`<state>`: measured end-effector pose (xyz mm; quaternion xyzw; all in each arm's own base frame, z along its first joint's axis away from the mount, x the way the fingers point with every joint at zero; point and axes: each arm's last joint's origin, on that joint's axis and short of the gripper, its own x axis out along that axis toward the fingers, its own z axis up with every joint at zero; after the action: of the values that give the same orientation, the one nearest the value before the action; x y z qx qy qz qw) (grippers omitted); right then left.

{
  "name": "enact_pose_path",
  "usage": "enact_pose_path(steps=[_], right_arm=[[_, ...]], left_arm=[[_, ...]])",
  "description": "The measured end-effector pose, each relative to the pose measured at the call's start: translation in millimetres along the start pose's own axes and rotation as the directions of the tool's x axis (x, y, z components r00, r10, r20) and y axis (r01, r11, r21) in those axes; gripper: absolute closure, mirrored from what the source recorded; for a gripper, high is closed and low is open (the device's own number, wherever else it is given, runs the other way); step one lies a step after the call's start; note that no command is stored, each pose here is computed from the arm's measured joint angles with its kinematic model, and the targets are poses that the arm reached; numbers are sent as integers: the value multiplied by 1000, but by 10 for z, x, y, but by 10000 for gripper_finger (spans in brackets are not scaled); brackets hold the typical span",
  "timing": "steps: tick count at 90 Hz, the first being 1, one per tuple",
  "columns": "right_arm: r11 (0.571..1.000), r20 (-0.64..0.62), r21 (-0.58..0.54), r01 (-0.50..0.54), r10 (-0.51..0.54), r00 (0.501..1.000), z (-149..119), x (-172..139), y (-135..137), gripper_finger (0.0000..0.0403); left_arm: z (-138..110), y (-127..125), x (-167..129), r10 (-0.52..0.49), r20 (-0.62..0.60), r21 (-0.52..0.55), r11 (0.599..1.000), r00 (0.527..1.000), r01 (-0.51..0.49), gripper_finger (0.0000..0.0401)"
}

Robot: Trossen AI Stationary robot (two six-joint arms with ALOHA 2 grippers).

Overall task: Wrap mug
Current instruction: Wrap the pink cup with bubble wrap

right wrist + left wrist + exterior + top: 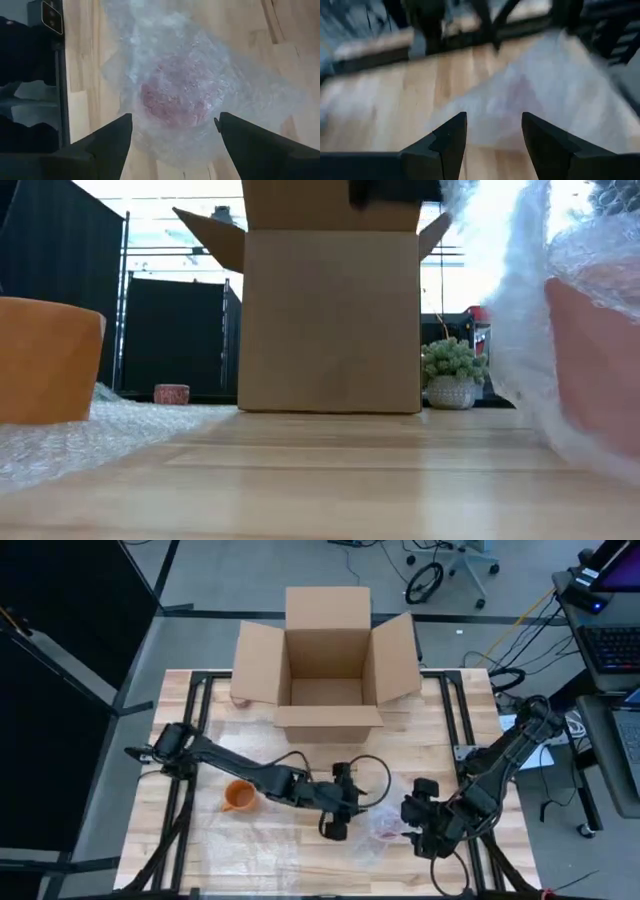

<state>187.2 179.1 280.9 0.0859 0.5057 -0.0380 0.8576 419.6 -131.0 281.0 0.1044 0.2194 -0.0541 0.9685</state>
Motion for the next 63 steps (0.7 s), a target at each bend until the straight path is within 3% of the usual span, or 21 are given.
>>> enact_pose_path(steps=[15, 37, 44, 54, 63], right_arm=[[1000, -2, -3, 0, 0, 1000, -1, 0, -1, 122], [1000, -25, -2, -19, 19, 1000, -11, -3, 7, 122], [1000, -26, -2, -19, 19, 999, -13, -3, 7, 122], [1000, -27, 2, -15, 16, 1000, -15, -3, 5, 122], [1000, -27, 12, -14, 14, 1000, -15, -3, 4, 122]], left_arm=[[17, -158, 72, -174, 77, -14, 984, 982, 176, 223], [-131, -295, 260, -210, 66, -14, 977, 975, 212, 223], [-20, -276, 110, -159, 44, -7, 987, 986, 160, 223], [262, -157, -304, -13, 32, 33, 999, 999, 12, 223], [148, -45, -474, 173, -126, 59, 984, 977, -167, 223]])
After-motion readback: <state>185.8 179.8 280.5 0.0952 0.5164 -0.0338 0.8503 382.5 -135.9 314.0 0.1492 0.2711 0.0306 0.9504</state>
